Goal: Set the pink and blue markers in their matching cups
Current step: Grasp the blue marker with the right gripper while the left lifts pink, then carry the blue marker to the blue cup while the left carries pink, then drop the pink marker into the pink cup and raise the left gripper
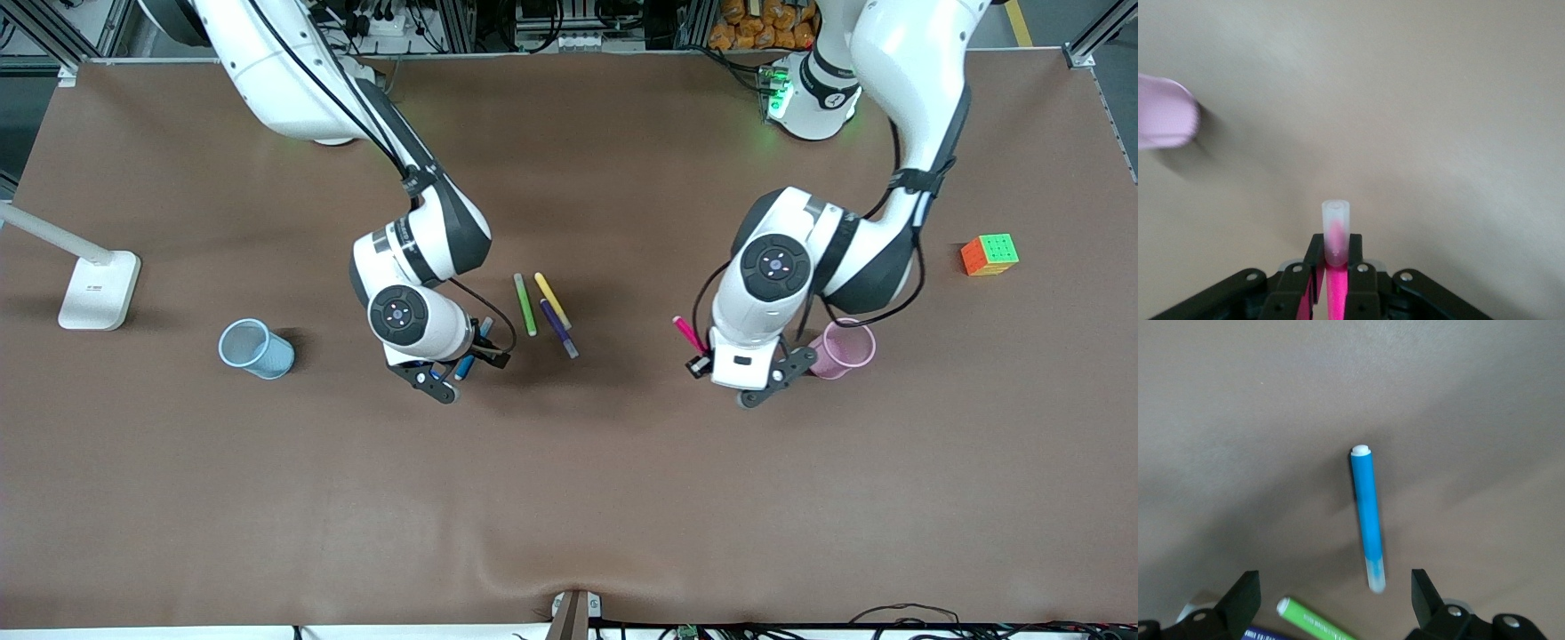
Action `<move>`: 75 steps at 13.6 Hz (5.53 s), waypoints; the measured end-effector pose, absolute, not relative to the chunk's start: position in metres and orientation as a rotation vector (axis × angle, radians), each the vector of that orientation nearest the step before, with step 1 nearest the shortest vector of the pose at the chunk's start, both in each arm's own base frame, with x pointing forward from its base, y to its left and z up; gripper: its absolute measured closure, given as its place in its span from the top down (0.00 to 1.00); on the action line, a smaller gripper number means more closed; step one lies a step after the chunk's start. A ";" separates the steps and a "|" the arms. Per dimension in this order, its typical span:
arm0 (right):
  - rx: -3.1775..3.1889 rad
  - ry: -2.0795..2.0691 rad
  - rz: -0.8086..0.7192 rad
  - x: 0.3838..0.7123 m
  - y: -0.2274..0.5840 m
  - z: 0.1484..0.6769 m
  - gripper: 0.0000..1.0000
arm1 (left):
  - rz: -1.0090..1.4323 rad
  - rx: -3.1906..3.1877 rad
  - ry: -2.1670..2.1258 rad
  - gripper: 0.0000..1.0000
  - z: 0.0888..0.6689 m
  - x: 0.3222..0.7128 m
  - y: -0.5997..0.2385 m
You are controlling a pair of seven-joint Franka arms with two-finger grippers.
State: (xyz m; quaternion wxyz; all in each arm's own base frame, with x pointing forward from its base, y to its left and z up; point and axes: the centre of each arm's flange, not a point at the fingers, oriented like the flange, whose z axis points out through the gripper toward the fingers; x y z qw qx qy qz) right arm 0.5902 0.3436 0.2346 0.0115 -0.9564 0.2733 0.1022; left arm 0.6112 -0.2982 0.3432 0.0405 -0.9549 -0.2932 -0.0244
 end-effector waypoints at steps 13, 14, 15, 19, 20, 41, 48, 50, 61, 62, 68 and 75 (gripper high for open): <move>-3.111 0.526 0.184 0.597 0.330 0.189 0.72 | -0.281 -2.573 -0.953 0.18 0.372 0.619 -0.203; -3.113 0.514 0.185 0.600 0.324 0.183 0.63 | -0.289 -2.552 -0.956 0.18 0.368 0.617 -0.199; -3.115 0.509 0.189 0.602 0.317 0.180 0.57 | -0.293 -2.534 -0.964 0.18 0.365 0.614 -0.194; -3.114 0.501 0.190 0.606 0.311 0.179 0.40 | -0.312 -2.462 -0.991 0.18 0.356 0.616 -0.162; -3.113 0.501 0.189 0.606 0.311 0.180 0.35 | -0.320 -2.440 -0.991 0.18 0.352 0.616 -0.153; -3.083 -0.023 0.081 0.706 0.039 0.349 0.18 | -0.567 -2.173 -1.073 0.28 0.264 0.600 -0.147; -3.096 -0.155 -0.148 0.690 -0.007 0.379 0.18 | -0.550 -2.209 -1.032 0.54 0.279 0.594 -0.165; -3.100 -0.184 -0.173 0.674 -0.021 0.371 0.18 | -0.497 -2.256 -1.017 0.58 0.297 0.593 -0.168; -3.112 -0.254 -0.481 0.606 -0.037 0.326 0.18 | -0.180 -2.600 -0.905 0.85 0.414 0.587 -0.135; -3.112 -0.263 -0.503 0.602 -0.037 0.322 0.18 | -0.160 -2.638 -0.885 0.86 0.426 0.586 -0.128; -3.113 -0.290 -0.586 0.586 -0.037 0.302 0.18 | -0.088 -2.856 -0.733 0.89 0.485 0.578 -0.089; -3.119 -0.297 -0.572 0.578 -0.041 0.293 0.18 | -0.053 -3.047 -0.487 0.92 0.540 0.559 -0.061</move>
